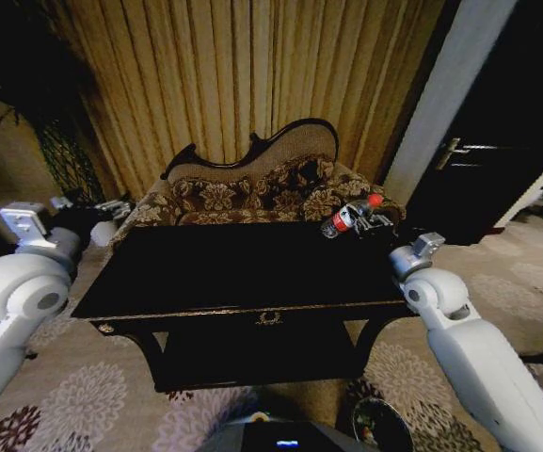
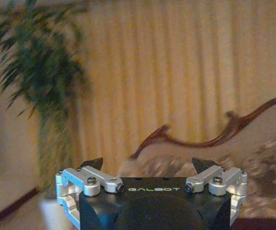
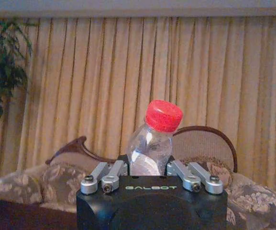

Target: Move to the front of the table and place the trash on the table into the trash bin.

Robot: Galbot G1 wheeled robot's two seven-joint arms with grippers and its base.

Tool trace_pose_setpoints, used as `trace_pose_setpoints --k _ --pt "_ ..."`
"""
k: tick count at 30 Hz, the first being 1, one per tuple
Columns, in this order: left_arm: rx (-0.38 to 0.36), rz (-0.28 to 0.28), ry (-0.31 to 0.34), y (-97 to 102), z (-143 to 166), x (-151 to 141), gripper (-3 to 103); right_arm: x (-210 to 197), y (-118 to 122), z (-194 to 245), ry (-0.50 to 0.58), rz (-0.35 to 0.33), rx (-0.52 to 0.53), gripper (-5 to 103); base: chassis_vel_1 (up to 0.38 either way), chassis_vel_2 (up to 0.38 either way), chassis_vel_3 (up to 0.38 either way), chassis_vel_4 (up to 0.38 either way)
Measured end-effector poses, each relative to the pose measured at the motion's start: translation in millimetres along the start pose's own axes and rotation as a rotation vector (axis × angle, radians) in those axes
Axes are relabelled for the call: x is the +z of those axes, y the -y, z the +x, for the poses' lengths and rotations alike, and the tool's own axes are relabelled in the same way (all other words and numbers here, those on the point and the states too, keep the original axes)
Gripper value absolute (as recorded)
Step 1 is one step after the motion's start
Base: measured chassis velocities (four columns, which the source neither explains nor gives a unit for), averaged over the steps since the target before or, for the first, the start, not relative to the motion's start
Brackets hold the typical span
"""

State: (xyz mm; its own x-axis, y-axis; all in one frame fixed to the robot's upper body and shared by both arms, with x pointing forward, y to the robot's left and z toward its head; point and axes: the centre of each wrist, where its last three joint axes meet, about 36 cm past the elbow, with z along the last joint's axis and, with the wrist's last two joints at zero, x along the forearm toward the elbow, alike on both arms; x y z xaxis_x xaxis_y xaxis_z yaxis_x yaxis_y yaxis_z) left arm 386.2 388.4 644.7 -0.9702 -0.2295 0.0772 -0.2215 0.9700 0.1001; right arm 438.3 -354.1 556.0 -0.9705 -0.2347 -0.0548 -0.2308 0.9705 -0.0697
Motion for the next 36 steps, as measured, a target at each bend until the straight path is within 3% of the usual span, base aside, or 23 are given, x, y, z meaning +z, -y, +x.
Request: trace_pose_setpoints --k 1,3,4,6,10,12,14,15,17,19,26,31,36 --pt "0.0 0.0 0.0 0.0 0 0 100 0 0 0 0.0 0.0 0.0 31 0.0 0.0 0.0 0.0" --pt "-0.057 0.052 -0.071 -21.6 -11 19 100 -2 5 -4 -0.026 0.001 -0.006 31 0.0 0.0 0.0 0.0" --pt "-0.057 0.052 -0.071 -21.6 -11 19 100 -2 5 -4 -0.026 0.001 -0.006 31 0.0 0.0 0.0 0.0" --pt "-0.092 0.1 -0.13 -36.2 -15 34 100 -2 11 -10 -0.038 -0.014 -0.01 31 0.0 0.0 0.0 0.0" --pt "-0.08 0.119 -0.145 -43.9 -12 44 100 -4 13 -14 -0.049 -0.038 -0.02 31 0.0 0.0 0.0 0.0" --pt "-0.054 0.131 -0.108 -49.9 -12 52 100 -5 14 -15 -0.052 -0.059 -0.028 31 0.0 0.0 0.0 0.0" --pt "0.016 0.133 0.051 -63.1 -15 76 100 -6 14 -17 -0.055 -0.105 -0.042 31 0.0 0.0 0.0 0.0" --pt "0.016 0.133 0.051 -63.1 -15 76 100 -6 14 -17 -0.055 -0.105 -0.042 31 0.0 0.0 0.0 0.0" --pt "0.002 0.161 0.128 -63.5 -15 89 100 1 12 -16 -0.043 -0.118 -0.039 31 0.0 0.0 0.0 0.0" --pt "-0.019 0.171 0.149 -60.8 -15 94 100 6 10 -14 -0.043 -0.111 -0.033 31 0.0 0.0 0.0 0.0" --pt "-0.148 0.145 0.124 -49.6 -17 90 100 17 -12 2 -0.117 -0.048 -0.03 31 0.0 0.0 0.0 0.0" --pt "-0.152 0.107 0.117 -48.4 -19 84 100 22 -22 15 -0.21 -0.007 -0.025 31 0.0 0.0 0.0 0.0" --pt "-0.13 0.098 0.12 -44.3 -18 82 100 29 -30 12 -0.152 -0.047 -0.04 31 0.0 0.0 0.0 0.0"
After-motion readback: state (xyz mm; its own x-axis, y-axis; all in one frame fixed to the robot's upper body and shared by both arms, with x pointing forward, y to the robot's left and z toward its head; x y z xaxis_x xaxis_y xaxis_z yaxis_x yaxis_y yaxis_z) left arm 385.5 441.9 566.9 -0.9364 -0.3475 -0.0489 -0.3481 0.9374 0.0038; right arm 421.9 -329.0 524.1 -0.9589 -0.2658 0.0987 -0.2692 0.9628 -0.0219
